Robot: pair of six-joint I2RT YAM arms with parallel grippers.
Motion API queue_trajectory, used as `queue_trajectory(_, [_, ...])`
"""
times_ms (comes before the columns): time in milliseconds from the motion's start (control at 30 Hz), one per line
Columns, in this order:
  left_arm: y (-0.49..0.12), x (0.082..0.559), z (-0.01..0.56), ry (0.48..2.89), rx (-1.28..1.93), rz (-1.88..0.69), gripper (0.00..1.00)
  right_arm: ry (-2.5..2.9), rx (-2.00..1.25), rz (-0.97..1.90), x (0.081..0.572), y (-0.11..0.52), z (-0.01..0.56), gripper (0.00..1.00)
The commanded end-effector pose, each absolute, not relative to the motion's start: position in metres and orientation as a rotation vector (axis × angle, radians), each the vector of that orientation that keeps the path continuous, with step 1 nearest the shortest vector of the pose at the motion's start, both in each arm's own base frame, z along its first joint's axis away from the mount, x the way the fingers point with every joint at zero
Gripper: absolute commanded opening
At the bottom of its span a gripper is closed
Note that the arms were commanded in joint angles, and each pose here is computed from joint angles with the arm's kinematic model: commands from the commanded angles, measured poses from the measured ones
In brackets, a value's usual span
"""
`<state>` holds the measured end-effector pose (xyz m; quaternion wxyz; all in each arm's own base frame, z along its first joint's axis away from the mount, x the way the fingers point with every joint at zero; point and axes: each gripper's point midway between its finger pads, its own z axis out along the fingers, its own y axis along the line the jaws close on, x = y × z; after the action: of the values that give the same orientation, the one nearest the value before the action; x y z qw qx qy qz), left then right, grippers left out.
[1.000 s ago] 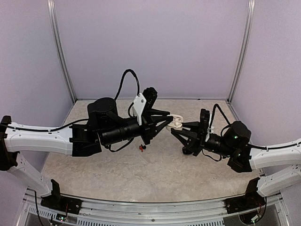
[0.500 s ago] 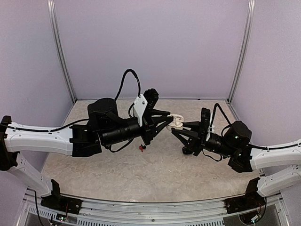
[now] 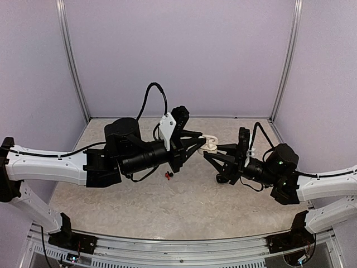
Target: Insert the wireless bluetooth earbuds into the charging case
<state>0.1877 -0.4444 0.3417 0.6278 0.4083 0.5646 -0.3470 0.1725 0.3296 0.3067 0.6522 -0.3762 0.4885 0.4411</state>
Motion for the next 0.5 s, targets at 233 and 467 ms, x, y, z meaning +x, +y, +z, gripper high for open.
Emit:
queue_trajectory(233, [-0.4489,0.1901,0.3105,1.385,0.962,-0.758,0.14,0.941,-0.773,0.992,0.1645,0.3165,0.3601,0.00])
queue_trajectory(467, [-0.4491,0.1916,0.3062,1.396,0.964,-0.746,0.16,0.920,-0.764,0.988,0.1641,0.3153,0.3651,0.00])
